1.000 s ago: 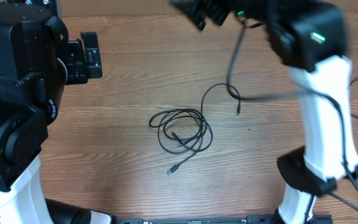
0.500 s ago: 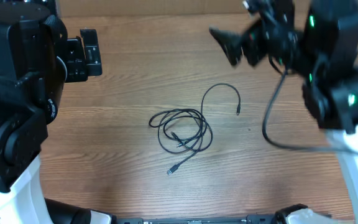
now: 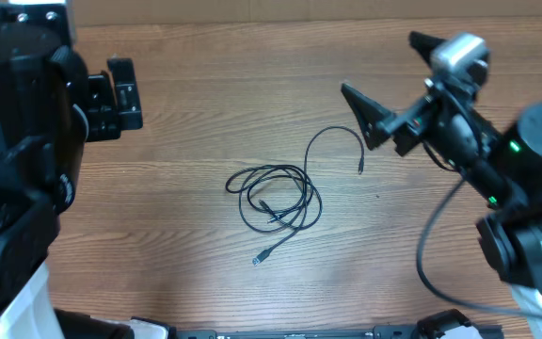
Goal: Untangle cables
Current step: 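Lower the right gripper onto the black cable coil and grasp strands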
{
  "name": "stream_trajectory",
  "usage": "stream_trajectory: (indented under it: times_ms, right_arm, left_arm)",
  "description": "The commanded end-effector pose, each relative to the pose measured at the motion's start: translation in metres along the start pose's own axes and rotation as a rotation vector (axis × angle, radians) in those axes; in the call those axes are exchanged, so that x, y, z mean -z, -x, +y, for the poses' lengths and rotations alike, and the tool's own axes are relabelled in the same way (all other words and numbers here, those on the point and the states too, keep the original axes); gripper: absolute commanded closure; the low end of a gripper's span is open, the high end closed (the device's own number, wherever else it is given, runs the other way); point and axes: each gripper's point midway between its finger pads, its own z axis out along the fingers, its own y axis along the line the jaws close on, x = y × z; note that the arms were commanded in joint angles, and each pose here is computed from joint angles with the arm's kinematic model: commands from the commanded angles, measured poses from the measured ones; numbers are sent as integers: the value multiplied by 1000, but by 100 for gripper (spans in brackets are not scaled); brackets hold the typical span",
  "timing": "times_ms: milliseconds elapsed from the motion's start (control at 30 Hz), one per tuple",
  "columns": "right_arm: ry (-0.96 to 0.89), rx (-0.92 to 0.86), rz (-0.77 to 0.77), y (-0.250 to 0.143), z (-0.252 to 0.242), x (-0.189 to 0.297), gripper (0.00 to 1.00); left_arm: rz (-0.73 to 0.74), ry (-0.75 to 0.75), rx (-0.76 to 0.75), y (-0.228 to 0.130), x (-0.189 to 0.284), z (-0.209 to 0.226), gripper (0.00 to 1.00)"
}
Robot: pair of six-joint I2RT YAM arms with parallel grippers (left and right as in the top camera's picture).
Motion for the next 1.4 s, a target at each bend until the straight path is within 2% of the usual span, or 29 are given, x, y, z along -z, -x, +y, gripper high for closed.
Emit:
stream_trajectory:
  times_ms: [0, 167, 400, 500, 567, 767, 1067, 1233, 1367]
  right_arm:
    - [36, -132, 193, -70, 2, -38, 0]
    - [246, -114, 465, -167, 43, -75, 0]
    - [514, -265, 614, -242, 89, -105, 0]
    - [538, -297, 662, -267, 94, -112, 18]
    - [537, -314, 705, -284, 96, -114, 20]
    - [570, -291, 798, -313, 101, -104, 22]
    - [653, -61, 911, -345, 101, -70, 22]
    - [644, -59, 931, -357, 101, -66, 20]
    - [650, -74, 959, -373, 103, -63, 23]
  left_arm:
    - [-35, 9, 29, 3, 13, 9, 0]
    - [-27, 5, 25, 1, 13, 8, 0]
    - [-25, 6, 24, 0, 13, 9, 0]
    - [-24, 6, 23, 0, 13, 9, 0]
    - [-22, 7, 22, -1, 13, 9, 0]
    - [-21, 8, 18, -1, 13, 9, 0]
    - [-10, 9, 13, -3, 13, 9, 0]
    - [-7, 9, 12, -4, 13, 9, 0]
    - [-4, 10, 10, -5, 13, 9, 0]
